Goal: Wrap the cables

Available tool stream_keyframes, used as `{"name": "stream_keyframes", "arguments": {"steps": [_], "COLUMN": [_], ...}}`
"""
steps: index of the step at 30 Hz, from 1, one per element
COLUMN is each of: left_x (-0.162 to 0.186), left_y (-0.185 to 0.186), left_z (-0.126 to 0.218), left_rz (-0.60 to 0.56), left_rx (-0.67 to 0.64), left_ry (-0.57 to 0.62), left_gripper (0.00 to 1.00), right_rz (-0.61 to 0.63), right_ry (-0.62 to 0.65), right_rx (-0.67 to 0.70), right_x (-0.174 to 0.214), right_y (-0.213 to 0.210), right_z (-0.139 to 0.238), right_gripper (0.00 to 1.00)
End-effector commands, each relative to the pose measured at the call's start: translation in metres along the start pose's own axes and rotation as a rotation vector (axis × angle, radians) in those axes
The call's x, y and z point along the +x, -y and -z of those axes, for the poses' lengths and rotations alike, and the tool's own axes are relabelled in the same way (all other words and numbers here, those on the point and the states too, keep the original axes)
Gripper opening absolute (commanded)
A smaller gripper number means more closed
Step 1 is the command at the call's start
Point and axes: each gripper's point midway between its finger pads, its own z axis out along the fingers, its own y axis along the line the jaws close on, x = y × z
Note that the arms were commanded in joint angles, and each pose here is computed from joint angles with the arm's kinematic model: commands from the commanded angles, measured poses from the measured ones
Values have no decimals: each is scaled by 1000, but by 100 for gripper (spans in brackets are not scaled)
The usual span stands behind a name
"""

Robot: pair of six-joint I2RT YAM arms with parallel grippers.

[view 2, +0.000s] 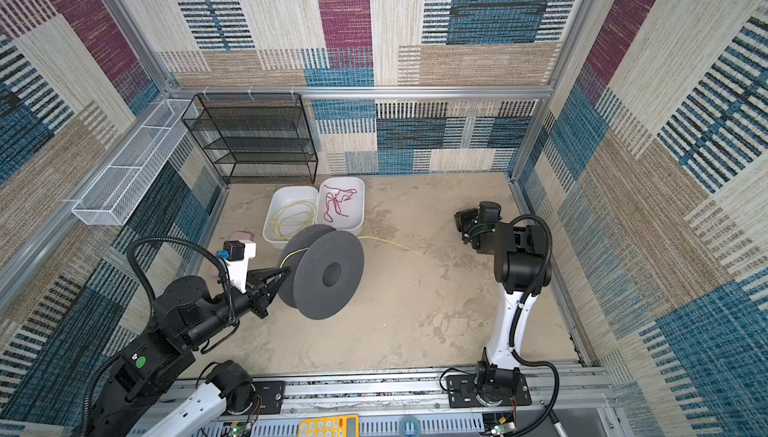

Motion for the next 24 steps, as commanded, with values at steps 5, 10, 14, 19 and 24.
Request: {"name": "stream_keyframes", "arguments": {"steps": [5, 10, 14, 19, 24], "left_x": [-130, -169, -198, -231, -254], "left_y": [24, 37, 38, 28, 10], "left_z": [3, -1, -1, -8, -21], "left_rz": [25, 44, 94, 189, 271], "left_rx": [43, 95, 116, 117, 85], "left_ry": [451, 536, 628, 745, 861], "left_gripper": [0, 0, 0, 0, 0], "right_rz": [145, 212, 245, 278, 333], "right_ry": [124, 190, 224, 227, 193], "right_rx": [73, 109, 128, 153, 157], "right_x": [-7, -8, -4, 8, 42], "right_y": [18, 23, 30, 42, 47], "right_z": [35, 61, 80, 94, 103], "right_gripper": [0, 0, 0, 0, 0]}}
